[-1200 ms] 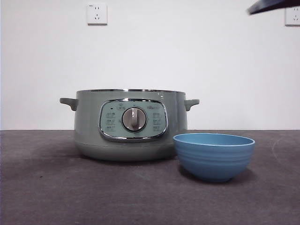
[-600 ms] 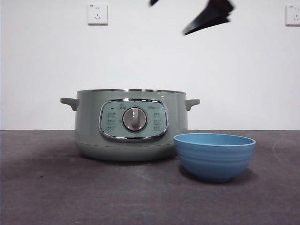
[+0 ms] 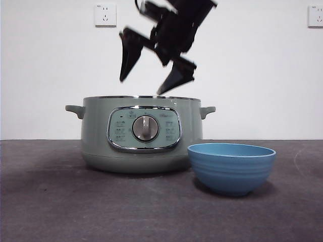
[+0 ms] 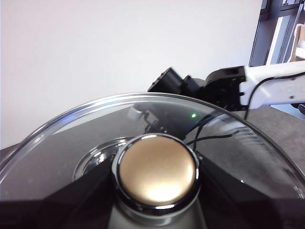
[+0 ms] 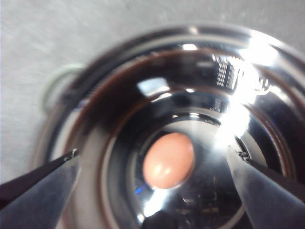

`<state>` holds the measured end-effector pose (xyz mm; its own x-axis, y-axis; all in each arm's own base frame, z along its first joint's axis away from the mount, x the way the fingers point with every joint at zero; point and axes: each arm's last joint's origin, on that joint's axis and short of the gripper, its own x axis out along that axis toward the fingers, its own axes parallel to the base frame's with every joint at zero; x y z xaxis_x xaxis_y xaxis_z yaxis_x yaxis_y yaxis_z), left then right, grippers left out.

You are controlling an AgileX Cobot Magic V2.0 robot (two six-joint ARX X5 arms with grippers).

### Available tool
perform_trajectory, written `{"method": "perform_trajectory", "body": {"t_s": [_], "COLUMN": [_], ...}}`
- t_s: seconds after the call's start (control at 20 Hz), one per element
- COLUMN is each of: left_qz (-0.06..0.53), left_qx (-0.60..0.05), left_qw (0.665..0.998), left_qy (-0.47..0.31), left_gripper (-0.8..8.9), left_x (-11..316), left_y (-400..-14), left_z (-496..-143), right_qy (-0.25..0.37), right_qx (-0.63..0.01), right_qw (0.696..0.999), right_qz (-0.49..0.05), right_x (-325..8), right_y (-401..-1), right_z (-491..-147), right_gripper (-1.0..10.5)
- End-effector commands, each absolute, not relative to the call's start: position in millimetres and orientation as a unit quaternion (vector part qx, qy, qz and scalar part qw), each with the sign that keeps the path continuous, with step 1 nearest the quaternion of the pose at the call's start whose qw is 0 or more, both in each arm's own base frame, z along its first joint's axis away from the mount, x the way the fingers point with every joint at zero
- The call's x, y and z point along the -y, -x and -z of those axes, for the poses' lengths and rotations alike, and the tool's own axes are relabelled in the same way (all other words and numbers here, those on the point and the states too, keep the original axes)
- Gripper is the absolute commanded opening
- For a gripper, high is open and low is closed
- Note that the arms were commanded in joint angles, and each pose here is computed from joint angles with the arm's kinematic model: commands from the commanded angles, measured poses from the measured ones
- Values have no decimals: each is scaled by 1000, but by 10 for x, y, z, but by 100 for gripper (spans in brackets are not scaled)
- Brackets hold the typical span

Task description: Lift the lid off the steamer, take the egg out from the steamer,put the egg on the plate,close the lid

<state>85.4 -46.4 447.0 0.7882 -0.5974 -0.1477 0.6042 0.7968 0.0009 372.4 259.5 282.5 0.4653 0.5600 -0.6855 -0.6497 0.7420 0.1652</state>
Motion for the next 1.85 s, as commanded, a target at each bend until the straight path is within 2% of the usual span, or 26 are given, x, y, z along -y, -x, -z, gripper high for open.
{"method": "perform_trajectory", "body": {"t_s": [0.05,0.65,1.05,1.15,1.3,1.4,1.5,1.6,1.8,1.85], "left_qz": [316,317,317,317,317,317,317,317,317,316], "left_qx": [-36,-41,-44,-45,-45,-47,-47,-46,-44,-44], "left_qw": [948,948,947,947,947,947,947,947,947,947], "left_qy": [-17,-18,-20,-20,-20,-20,-20,-20,-20,-20], "left_gripper": [-8,-8,-8,-8,-8,-8,-8,-8,-8,-8], "left_x": [430,424,424,424,424,424,424,424,424,424], "left_y": [-785,-773,-772,-772,-772,-772,-772,-772,-774,-774], "left_z": [-4542,-4532,-4524,-4522,-4521,-4519,-4519,-4521,-4524,-4524], "right_qy": [65,93,106,107,107,107,105,100,109,120], "right_qx": [-371,-384,-413,-411,-410,-403,-391,-366,-309,-299], "right_qw": [855,856,841,841,840,842,846,857,880,887], "right_qz": [-357,-334,-333,-336,-339,-344,-347,-349,-345,-330], "right_x": [-2676,-2837,-2931,-2953,-2962,-3000,-3013,-2974,-2681,-2541], "right_y": [-3786,-3931,-3950,-3941,-3938,-3923,-3900,-3851,-3516,-3383], "right_z": [-2689,-2219,-1894,-1884,-1886,-1896,-1989,-2252,-3160,-3405], "right_gripper": [534,532,527,366,-17,-15,-16,-16,-16,-17]}}
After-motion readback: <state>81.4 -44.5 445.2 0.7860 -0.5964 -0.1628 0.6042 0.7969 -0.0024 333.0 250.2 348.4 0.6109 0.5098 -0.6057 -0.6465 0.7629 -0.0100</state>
